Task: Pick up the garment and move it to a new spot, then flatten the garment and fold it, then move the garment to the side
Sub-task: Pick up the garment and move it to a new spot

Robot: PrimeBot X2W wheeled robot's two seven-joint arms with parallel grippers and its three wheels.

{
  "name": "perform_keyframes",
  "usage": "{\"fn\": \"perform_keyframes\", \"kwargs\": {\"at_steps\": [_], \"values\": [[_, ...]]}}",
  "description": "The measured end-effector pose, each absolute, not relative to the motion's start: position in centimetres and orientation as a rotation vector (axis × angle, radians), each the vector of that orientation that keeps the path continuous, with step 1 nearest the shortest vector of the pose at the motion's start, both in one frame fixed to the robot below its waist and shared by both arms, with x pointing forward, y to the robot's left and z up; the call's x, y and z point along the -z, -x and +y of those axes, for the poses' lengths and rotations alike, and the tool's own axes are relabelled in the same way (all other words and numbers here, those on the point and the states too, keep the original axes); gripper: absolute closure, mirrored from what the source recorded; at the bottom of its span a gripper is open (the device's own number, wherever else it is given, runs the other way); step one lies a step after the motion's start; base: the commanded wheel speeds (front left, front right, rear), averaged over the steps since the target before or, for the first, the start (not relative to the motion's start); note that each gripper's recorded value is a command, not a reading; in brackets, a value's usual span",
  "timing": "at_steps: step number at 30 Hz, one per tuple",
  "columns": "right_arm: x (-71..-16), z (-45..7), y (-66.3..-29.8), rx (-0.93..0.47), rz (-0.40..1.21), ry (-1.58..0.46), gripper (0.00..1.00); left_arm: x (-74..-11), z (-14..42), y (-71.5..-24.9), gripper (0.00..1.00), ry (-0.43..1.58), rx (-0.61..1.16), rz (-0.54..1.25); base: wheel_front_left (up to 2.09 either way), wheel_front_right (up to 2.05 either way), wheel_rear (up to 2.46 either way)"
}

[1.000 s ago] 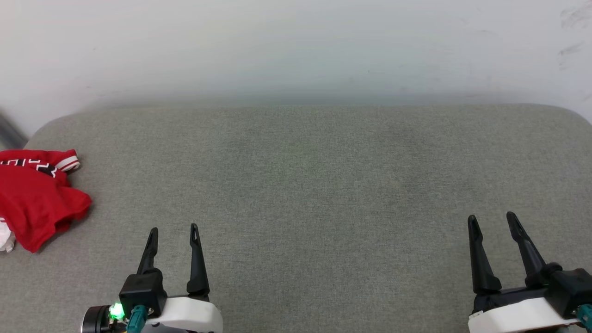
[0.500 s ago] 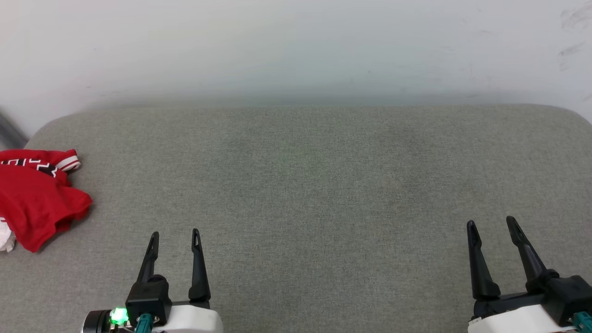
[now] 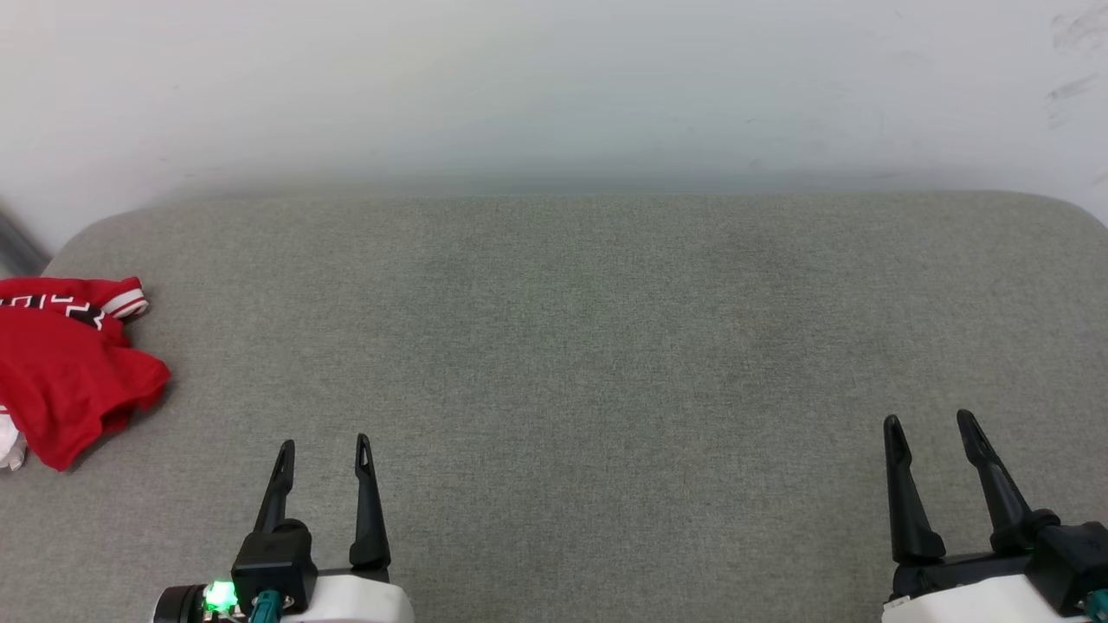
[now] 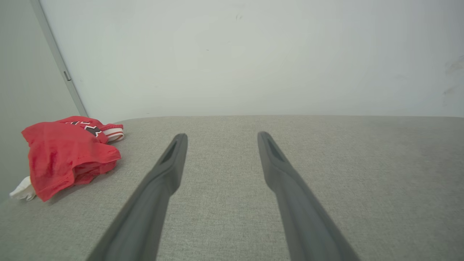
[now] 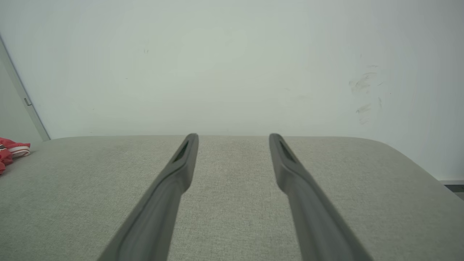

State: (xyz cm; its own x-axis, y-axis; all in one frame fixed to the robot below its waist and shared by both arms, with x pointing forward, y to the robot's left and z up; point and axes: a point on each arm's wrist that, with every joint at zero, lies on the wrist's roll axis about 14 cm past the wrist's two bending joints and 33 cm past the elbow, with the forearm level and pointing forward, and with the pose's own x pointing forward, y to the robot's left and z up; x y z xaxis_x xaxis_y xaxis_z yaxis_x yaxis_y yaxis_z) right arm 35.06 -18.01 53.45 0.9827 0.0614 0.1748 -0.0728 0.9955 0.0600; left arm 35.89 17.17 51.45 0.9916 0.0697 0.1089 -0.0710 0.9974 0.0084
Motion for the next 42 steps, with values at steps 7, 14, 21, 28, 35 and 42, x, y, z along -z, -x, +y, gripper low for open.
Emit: {"fn": "perform_keyframes", "kwargs": {"at_steps": [7,14,21,28,35,42], "values": [[-53.2,-18.0,-35.1,-0.068,-0.168,-0.077,0.0,-51.3,17.3,-35.9,0.0,-0.01,-0.071,-0.103,0.0,0.0,0.0],[-53.1,-17.8,-35.2,-0.074,-0.165,-0.08,0.0,-51.3,17.5,-35.8,0.0,-0.026,-0.08,-0.104,0.0,0.0,0.0],[-53.1,-16.8,-35.9,-0.106,-0.164,-0.087,0.0,-51.9,19.0,-35.6,0.0,-0.012,-0.133,-0.122,0.0,0.0,0.0],[-53.0,-14.6,-36.9,-0.172,-0.159,-0.089,0.0,-52.3,21.1,-34.7,0.0,-0.002,-0.207,-0.134,0.0,0.0,0.0],[-52.8,-11.6,-38.0,-0.261,-0.152,-0.089,0.0,-52.4,23.8,-33.0,0.0,-0.004,-0.302,-0.135,0.0,0.0,0.0],[-52.6,-8.2,-39.0,-0.363,-0.145,-0.091,0.0,-52.5,27.1,-30.7,0.0,-0.006,-0.422,-0.135,0.0,0.0,0.0]]}}
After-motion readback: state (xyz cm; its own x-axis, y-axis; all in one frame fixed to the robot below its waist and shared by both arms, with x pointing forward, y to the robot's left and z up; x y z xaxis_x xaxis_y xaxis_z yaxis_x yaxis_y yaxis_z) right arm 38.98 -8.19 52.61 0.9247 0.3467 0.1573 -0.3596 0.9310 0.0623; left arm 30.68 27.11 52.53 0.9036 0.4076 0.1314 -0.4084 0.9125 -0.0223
